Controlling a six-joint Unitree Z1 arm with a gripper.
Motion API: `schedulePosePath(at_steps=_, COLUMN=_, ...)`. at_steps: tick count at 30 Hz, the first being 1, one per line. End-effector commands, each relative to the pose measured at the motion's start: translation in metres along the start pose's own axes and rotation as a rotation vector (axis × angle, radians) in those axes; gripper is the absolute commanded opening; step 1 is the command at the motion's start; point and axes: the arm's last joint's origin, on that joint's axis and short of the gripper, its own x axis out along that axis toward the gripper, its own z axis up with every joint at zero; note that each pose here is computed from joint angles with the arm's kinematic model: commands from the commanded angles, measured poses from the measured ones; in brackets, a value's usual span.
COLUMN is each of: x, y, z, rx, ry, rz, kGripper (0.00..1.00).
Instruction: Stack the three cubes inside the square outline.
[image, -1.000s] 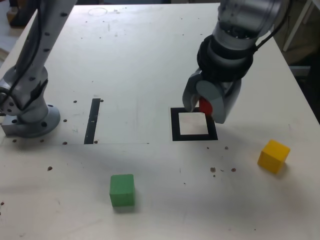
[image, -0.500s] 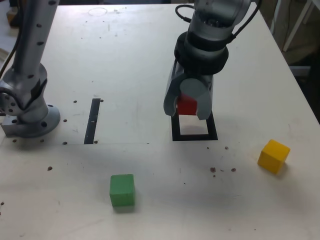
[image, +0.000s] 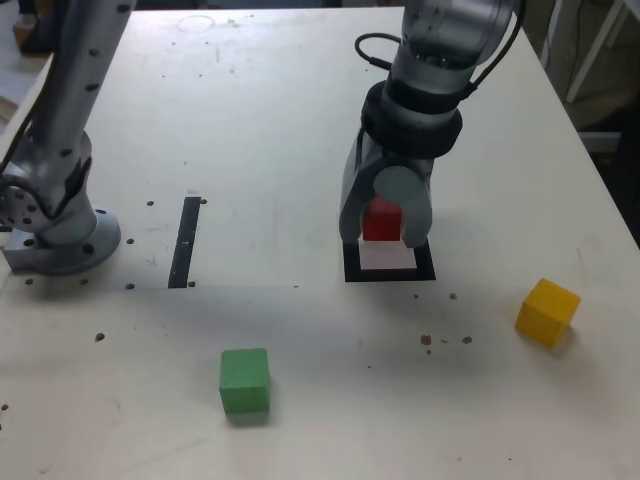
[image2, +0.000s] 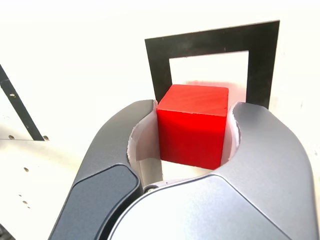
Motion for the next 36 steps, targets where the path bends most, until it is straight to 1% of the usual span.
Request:
schedulePosePath(at_steps=1, x=0.003, y=0.001, z=0.002, rx=0.001, ry=0.008, rz=-0.005, kGripper=0.36)
schedulePosePath(at_steps=6, x=0.010, y=0.003, z=0.005, rx=0.007, ry=0.024, rz=-0.024, kGripper=0.36)
schedulePosePath(at_steps=14, x=0.018, y=0.002, z=0.009, rx=0.019, ry=0.032, rz=-0.043, kGripper=0.37)
schedulePosePath(at_steps=15, x=0.019, y=0.002, z=0.010, rx=0.022, ry=0.032, rz=-0.044, kGripper=0.41)
schedulePosePath(at_steps=16, x=0.020, y=0.002, z=0.010, rx=0.025, ry=0.032, rz=-0.045, kGripper=0.48)
schedulePosePath(at_steps=20, x=0.022, y=0.005, z=0.011, rx=0.033, ry=0.031, rz=-0.049, kGripper=0.86)
schedulePosePath(at_steps=21, x=0.023, y=0.005, z=0.011, rx=0.033, ry=0.032, rz=-0.050, kGripper=0.94)
schedulePosePath(at_steps=22, x=0.024, y=0.006, z=0.010, rx=0.032, ry=0.033, rz=-0.051, kGripper=0.98)
schedulePosePath(at_steps=23, x=0.024, y=0.007, z=0.010, rx=0.030, ry=0.033, rz=-0.051, kGripper=0.99)
schedulePosePath(at_steps=27, x=0.025, y=0.013, z=0.005, rx=0.016, ry=0.032, rz=-0.047, kGripper=1.00)
schedulePosePath(at_steps=30, x=0.020, y=0.018, z=-0.002, rx=0.007, ry=0.023, rz=-0.035, kGripper=1.00)
schedulePosePath(at_steps=33, x=0.012, y=0.020, z=-0.009, rx=0.008, ry=0.000, rz=-0.018, kGripper=1.00)
schedulePosePath(at_steps=36, x=0.002, y=0.021, z=-0.014, rx=0.027, ry=-0.036, rz=-0.005, kGripper=1.00)
